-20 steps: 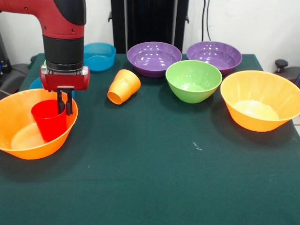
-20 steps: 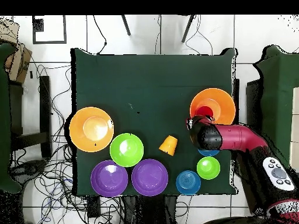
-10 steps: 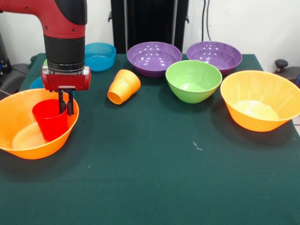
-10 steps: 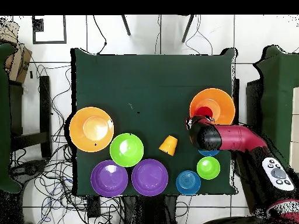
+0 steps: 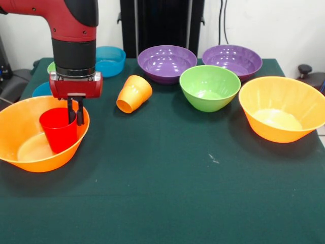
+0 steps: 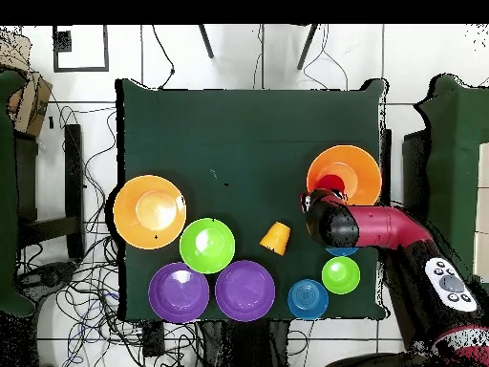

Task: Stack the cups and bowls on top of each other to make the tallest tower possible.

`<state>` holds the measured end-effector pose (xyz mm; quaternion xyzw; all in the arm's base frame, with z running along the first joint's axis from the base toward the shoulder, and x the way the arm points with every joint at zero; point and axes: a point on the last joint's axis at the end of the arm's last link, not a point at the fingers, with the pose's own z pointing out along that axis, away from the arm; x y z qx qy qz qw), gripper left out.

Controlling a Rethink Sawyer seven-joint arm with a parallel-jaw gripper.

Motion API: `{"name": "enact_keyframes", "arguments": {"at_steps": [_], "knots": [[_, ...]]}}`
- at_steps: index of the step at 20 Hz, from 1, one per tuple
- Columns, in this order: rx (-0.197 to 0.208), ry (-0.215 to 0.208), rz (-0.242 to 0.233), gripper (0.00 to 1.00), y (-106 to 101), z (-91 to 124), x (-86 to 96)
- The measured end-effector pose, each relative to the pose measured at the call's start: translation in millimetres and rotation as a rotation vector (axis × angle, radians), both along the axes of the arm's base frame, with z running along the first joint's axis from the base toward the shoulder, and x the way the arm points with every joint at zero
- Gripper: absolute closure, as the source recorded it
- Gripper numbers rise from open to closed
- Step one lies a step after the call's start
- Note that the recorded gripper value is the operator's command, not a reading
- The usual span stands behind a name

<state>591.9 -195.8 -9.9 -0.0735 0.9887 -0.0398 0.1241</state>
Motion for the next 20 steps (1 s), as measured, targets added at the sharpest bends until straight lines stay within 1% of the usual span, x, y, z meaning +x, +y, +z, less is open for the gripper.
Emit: {"name": "enact_keyframes", "arguments": {"at_steps": [3, 11, 13, 20], "knots": [[-0.003, -0.002, 0.001, 1.00, 2.8, -0.2, -0.1], [-0.008, -0.008, 0.017, 1.00, 19.3, -0.7, 1.8], [-0.002, -0.008, 0.010, 1.00, 23.7, -0.5, 2.3], [0.006, -0.009, -0.014, 1.00, 24.1, 0.0, 1.2]]}}
